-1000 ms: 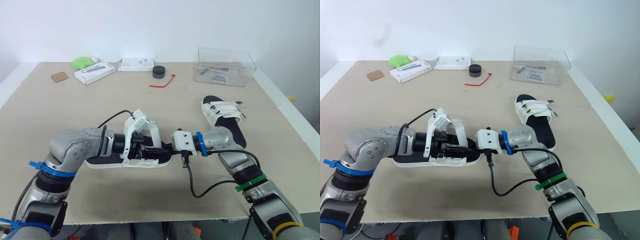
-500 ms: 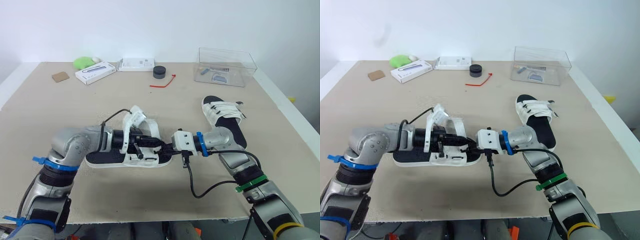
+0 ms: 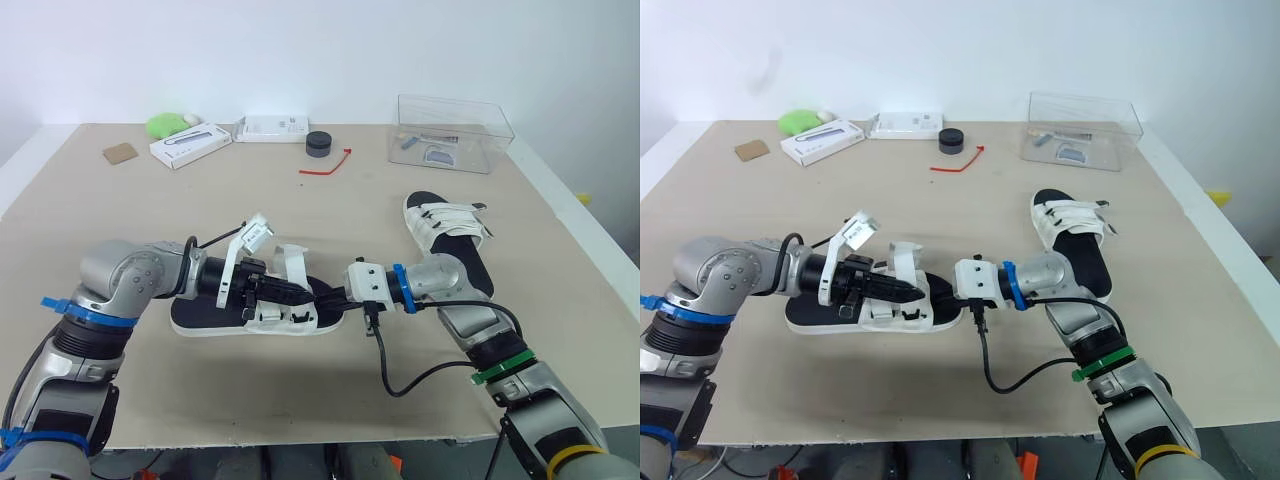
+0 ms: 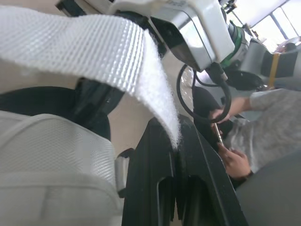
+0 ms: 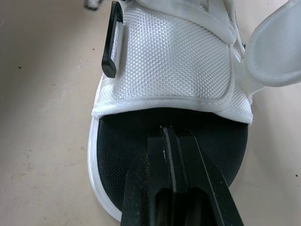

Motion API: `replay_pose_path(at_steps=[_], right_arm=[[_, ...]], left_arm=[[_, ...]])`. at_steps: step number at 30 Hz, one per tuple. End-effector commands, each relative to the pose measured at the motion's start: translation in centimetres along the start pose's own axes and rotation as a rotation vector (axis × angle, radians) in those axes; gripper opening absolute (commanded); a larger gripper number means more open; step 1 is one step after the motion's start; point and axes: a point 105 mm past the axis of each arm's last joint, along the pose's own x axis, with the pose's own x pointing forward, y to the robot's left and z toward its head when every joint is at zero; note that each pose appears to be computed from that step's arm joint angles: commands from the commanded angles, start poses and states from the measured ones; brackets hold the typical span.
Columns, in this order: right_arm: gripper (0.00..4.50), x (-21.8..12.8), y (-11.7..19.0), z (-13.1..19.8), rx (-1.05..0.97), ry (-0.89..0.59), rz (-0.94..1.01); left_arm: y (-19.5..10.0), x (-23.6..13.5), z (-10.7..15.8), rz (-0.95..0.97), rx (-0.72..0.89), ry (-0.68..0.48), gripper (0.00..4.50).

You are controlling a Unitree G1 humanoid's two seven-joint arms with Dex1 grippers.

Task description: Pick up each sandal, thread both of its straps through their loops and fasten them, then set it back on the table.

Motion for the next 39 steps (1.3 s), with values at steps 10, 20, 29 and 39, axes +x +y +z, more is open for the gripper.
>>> replay_pose_path(at_steps=[10, 20, 29, 39], right_arm=[[0.0, 0.0, 1.0, -1.3, 0.034, 0.062, 0.029], [0.0, -0.2, 1.2, -1.4, 0.04, 0.065, 0.031], [0.0, -0.1, 1.1, -1.4, 0.041, 0.066, 0.03], [0.0, 0.0, 1.2, -1.4, 0.046, 0.062, 0.028]], left_arm=[[1.1, -0.3, 1.8, 0.008, 0.021, -0.052, 0.02], [0.4, -0.1, -0.3, -0.032, 0.026, 0.046, 0.02], [1.2, -0.6, 2.6, -0.006, 0.042, -0.084, 0.02], [1.1, -0.1, 1.2, -0.01, 0.054, -0.01, 0.02]])
